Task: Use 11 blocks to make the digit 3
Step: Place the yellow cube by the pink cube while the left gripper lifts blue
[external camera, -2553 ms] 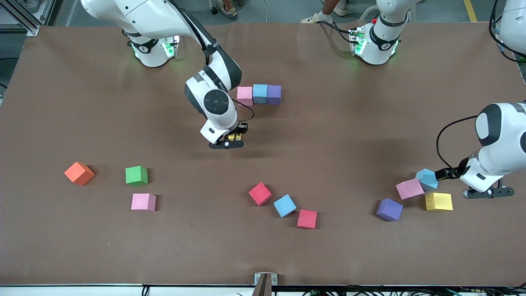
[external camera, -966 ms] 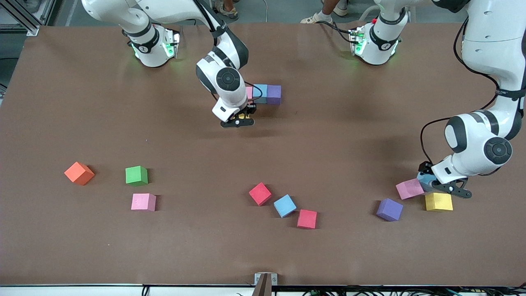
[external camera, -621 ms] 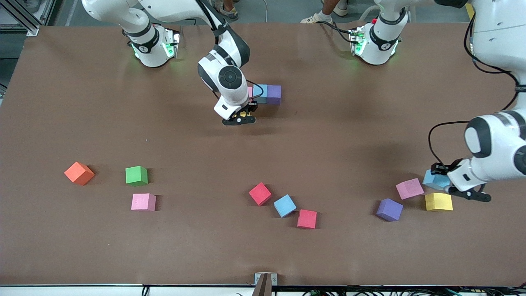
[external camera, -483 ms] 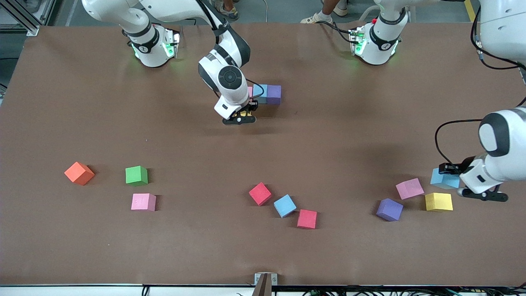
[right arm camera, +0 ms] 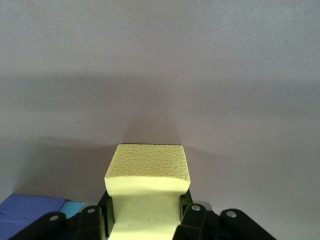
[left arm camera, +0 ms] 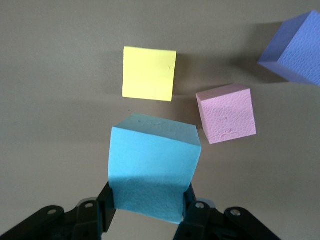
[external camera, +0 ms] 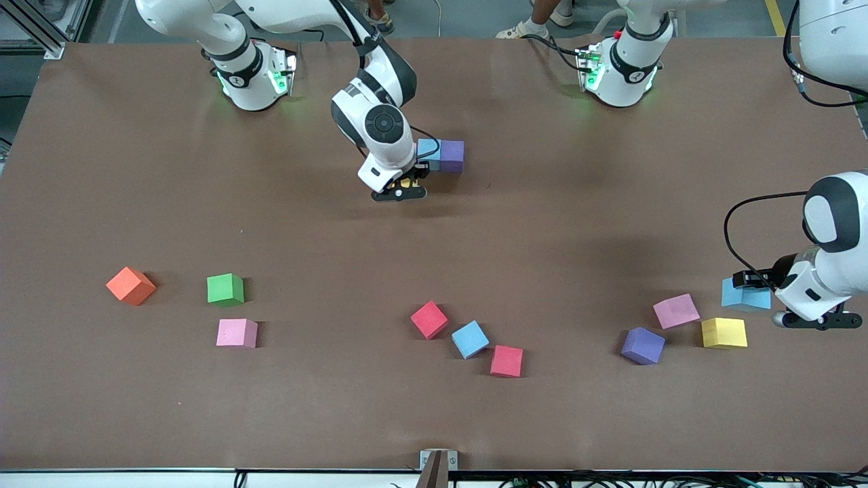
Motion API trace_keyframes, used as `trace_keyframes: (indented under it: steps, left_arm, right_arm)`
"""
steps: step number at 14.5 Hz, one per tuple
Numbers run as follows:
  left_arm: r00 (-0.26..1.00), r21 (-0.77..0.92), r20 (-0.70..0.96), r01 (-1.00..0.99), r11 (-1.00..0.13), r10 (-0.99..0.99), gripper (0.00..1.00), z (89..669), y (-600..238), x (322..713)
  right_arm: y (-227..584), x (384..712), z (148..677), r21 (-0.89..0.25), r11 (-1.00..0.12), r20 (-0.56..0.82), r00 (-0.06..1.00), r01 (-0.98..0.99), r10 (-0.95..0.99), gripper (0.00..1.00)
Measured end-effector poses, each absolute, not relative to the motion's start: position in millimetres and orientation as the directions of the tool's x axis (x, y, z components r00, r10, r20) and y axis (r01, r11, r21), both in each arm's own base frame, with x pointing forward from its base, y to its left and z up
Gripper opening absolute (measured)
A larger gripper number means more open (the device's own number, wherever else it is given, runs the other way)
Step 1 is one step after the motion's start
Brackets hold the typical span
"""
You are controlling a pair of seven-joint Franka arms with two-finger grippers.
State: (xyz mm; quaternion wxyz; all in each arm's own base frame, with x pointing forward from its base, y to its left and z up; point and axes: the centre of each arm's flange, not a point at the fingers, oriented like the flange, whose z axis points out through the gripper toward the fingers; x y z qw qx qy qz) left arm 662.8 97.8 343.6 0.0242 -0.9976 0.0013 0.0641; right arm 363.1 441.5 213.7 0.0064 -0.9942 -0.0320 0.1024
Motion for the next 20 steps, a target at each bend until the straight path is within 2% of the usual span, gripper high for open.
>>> trace_keyframes:
  steps: [17,20]
  left_arm:
    - [0.994,-0.034,-0.110,0.001,-0.999,0.005,0.07,350,81,669]
    - [0.994,-0.034,-0.112,0.000,-0.999,0.004,0.10,348,79,669]
  right_arm:
    - [439,361,211,-0.007,-0.998,-0.214,0.975,0.054,0.055,0.52]
    - [441,358,211,-0.006,-0.999,-0.216,0.975,0.050,0.050,0.52]
